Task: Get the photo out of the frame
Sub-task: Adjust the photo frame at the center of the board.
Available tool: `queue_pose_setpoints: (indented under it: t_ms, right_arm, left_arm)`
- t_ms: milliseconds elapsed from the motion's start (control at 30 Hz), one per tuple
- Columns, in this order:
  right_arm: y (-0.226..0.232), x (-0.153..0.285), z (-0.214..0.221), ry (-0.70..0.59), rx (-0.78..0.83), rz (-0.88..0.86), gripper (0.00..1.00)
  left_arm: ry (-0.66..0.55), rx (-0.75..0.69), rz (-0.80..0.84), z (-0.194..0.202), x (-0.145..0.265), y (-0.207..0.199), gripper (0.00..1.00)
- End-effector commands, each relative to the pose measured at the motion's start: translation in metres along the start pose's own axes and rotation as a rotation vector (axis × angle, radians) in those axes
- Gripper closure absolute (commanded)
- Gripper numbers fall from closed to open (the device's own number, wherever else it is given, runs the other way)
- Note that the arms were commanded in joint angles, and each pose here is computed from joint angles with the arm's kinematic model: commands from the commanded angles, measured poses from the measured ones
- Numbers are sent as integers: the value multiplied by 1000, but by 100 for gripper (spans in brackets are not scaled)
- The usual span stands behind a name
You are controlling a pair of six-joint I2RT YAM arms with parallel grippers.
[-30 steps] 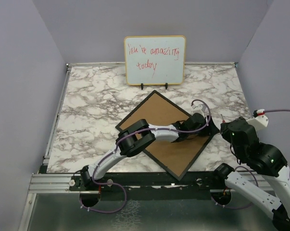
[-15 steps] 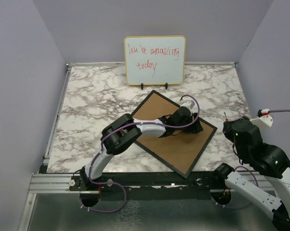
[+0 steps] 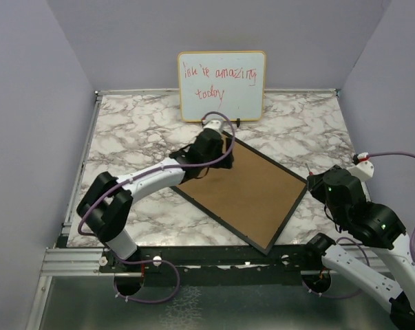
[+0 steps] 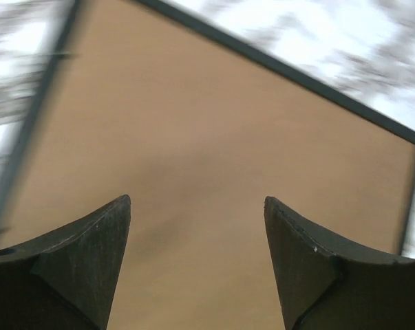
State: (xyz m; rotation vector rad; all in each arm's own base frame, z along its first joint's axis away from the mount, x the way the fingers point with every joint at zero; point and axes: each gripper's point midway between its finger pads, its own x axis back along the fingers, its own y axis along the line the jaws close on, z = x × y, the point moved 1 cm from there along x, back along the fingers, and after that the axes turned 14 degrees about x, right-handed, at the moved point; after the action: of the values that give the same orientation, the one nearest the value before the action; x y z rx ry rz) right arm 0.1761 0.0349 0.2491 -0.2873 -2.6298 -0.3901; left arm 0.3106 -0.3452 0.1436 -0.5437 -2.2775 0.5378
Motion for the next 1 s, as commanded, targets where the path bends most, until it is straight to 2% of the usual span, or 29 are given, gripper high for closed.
queue_pose_setpoints:
  t_ms: [0, 100, 300, 533, 700, 867, 967]
  right_arm:
    - [19, -2, 2, 10, 11, -91, 99]
    - [27, -6, 9, 36, 26, -125, 99]
    - [41, -10, 16, 75, 52, -170, 99]
    - [50, -9, 19, 97, 65, -213, 99]
    - [50, -9, 22, 100, 62, -218, 100]
    - [51, -10, 26, 108, 62, -232, 100]
    - [58, -12, 32, 123, 89, -266, 99]
  left_arm:
    - [1, -9, -281, -14, 24, 113, 21]
    - [56, -32, -297, -15, 27, 140, 20]
    - [201, -97, -328, -3, 16, 160, 20]
    - [311, -31, -379, 13, 8, 196, 24]
    - [350, 2, -376, 29, 18, 202, 25]
    - [386, 51, -378, 51, 34, 206, 36]
    - [360, 91, -453, 63, 49, 220, 48]
